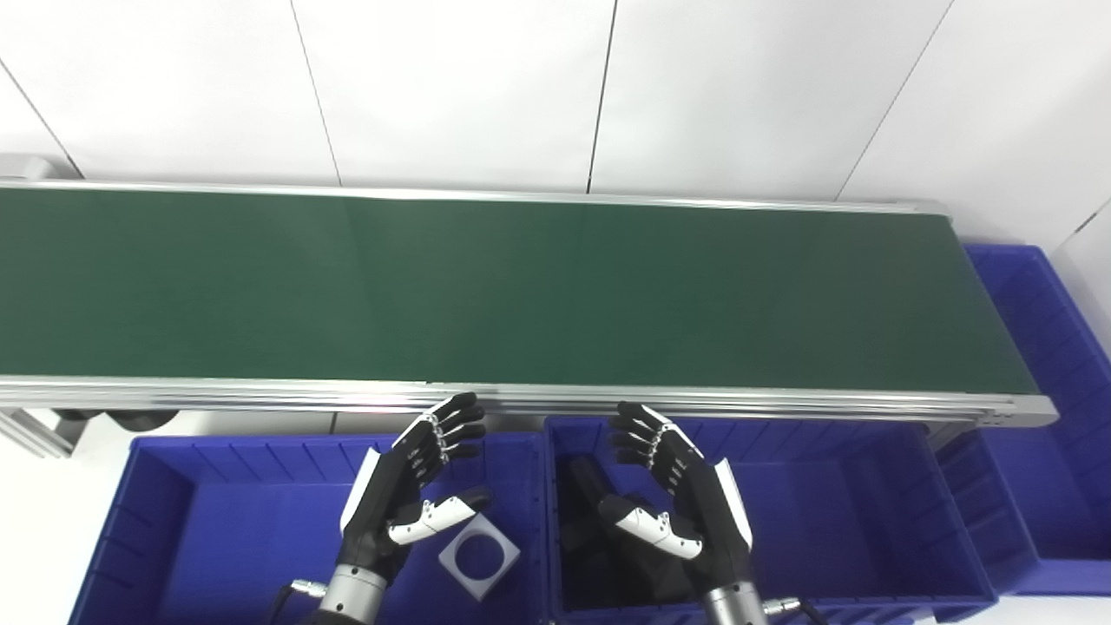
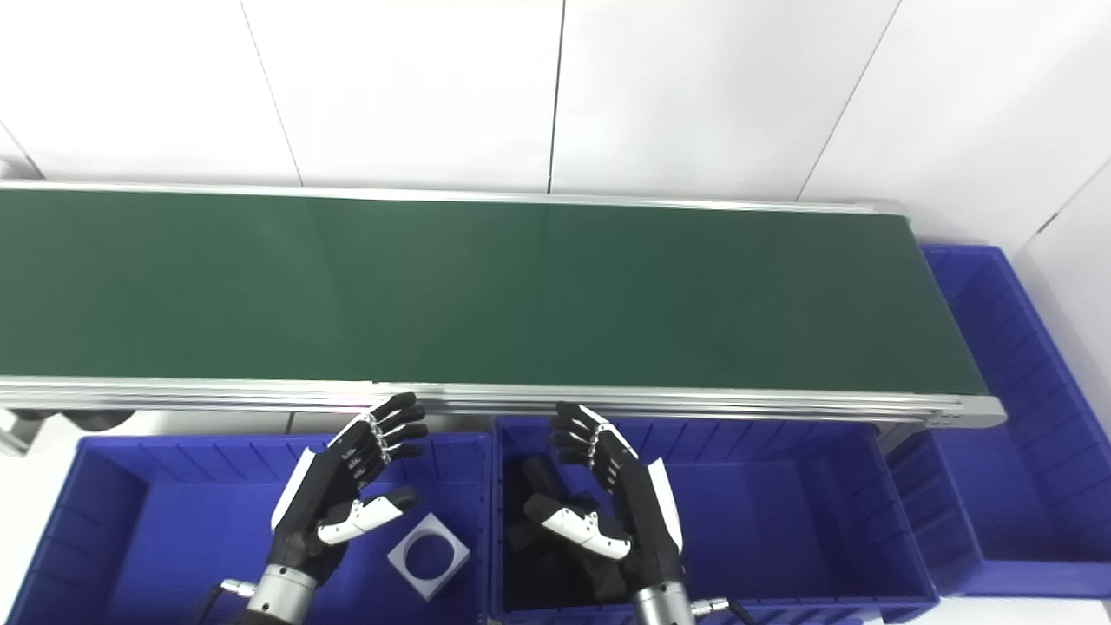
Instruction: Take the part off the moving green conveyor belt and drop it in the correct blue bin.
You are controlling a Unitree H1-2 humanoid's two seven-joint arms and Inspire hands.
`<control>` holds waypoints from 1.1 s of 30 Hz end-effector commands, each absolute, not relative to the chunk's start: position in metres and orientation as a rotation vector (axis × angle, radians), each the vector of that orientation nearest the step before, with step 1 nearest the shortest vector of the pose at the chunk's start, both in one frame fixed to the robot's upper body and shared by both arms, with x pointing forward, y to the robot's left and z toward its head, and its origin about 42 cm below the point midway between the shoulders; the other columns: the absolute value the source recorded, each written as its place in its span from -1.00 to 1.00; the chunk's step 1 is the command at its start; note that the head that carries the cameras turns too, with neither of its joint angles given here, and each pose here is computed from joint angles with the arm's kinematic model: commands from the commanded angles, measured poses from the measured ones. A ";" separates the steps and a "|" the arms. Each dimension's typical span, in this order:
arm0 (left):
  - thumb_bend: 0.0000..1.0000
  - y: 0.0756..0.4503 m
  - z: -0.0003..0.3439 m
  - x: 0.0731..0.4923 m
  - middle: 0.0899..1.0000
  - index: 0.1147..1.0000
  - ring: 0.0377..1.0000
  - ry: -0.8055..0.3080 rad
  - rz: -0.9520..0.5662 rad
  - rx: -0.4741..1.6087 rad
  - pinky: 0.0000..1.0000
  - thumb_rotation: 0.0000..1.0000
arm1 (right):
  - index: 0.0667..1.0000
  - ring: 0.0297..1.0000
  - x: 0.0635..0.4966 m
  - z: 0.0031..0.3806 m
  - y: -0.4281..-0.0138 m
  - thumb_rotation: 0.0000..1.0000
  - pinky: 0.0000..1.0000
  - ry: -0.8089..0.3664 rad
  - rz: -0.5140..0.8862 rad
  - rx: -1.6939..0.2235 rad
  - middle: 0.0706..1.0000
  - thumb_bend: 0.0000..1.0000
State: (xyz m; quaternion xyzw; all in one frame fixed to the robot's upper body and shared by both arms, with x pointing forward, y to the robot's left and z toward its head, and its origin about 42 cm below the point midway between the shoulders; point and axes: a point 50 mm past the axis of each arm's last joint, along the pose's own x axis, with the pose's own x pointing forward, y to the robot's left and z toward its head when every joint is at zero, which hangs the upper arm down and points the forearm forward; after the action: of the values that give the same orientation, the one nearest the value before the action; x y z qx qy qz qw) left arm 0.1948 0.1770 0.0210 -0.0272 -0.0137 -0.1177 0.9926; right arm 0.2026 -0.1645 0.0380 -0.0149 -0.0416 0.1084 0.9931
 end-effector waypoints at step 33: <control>0.64 0.182 0.044 0.181 0.66 0.69 0.57 -0.130 -0.257 -0.042 0.50 -0.27 | 0.64 0.51 0.197 0.055 -0.166 -0.12 0.45 -0.183 0.214 -0.033 0.58 0.62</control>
State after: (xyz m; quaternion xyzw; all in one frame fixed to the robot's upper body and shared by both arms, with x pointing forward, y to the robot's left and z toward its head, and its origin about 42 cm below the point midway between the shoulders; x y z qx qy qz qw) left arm 0.1789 0.1828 0.0342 -0.0201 -0.0320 -0.1236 0.9916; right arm 0.1950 -0.1661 0.0436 -0.0195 -0.0496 0.1080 0.9927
